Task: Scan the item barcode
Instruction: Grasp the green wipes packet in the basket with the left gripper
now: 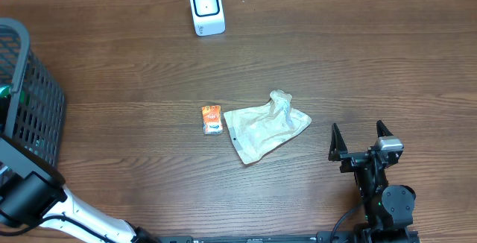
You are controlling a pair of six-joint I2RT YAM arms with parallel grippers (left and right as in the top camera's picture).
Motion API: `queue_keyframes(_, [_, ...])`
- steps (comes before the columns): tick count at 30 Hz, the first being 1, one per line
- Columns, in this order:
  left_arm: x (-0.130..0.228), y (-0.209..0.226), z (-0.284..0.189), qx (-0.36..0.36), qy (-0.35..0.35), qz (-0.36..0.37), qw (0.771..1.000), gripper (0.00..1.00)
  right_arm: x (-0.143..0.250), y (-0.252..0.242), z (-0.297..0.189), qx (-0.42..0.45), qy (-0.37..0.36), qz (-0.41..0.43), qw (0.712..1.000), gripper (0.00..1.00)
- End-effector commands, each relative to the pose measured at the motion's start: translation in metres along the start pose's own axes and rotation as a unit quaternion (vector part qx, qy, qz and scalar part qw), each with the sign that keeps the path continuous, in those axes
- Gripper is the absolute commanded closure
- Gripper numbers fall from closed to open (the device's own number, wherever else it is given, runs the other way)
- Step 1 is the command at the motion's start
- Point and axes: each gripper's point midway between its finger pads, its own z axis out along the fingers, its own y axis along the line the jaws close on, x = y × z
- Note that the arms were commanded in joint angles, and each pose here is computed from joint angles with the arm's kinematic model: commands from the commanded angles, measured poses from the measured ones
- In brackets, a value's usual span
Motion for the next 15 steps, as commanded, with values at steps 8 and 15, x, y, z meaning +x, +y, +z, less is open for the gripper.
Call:
queue_keyframes(8, [-0.030, -0.001, -0.050, 0.020, -0.029, -0.026, 0.999, 0.96, 0.002, -0.002, 0.000, 0.006, -0.001, -0.001, 1.000, 0.00])
queue_keyframes(15, [-0.032, 0.006, -0.068, 0.006, -0.034, -0.028, 0.999, 0.96, 0.002, -0.002, 0.000, 0.006, -0.001, -0.001, 1.000, 0.00])
